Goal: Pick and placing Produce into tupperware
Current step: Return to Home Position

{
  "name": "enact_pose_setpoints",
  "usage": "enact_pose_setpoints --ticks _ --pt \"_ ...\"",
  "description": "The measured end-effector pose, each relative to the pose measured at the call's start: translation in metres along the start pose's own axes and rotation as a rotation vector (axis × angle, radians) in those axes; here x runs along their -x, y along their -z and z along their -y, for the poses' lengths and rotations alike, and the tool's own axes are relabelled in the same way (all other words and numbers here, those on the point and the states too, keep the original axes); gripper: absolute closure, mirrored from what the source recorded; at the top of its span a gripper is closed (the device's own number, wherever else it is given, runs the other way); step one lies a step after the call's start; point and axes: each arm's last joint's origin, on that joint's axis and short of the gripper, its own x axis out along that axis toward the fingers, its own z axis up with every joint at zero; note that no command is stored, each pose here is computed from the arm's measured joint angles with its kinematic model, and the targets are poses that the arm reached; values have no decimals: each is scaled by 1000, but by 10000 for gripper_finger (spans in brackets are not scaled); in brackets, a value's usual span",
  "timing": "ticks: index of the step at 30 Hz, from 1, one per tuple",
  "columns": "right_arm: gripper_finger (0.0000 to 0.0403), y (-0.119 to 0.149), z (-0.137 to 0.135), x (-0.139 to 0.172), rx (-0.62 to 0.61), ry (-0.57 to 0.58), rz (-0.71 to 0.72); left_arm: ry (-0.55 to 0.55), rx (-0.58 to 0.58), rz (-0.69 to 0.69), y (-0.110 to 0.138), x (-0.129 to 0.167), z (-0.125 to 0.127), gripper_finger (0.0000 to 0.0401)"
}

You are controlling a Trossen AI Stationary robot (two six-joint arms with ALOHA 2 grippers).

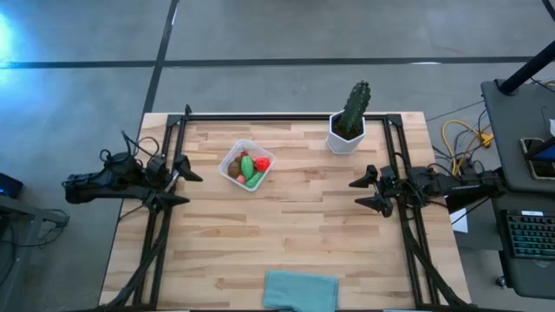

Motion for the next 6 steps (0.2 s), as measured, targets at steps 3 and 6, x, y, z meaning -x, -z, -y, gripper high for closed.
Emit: enact_pose_setpoints --ticks 3,6 --pt "77 0 0 0 0 0 0 0 0 1 0 0 0 56" --pt "77 0 0 0 0 1 0 0 1 -1 0 0 0 56"
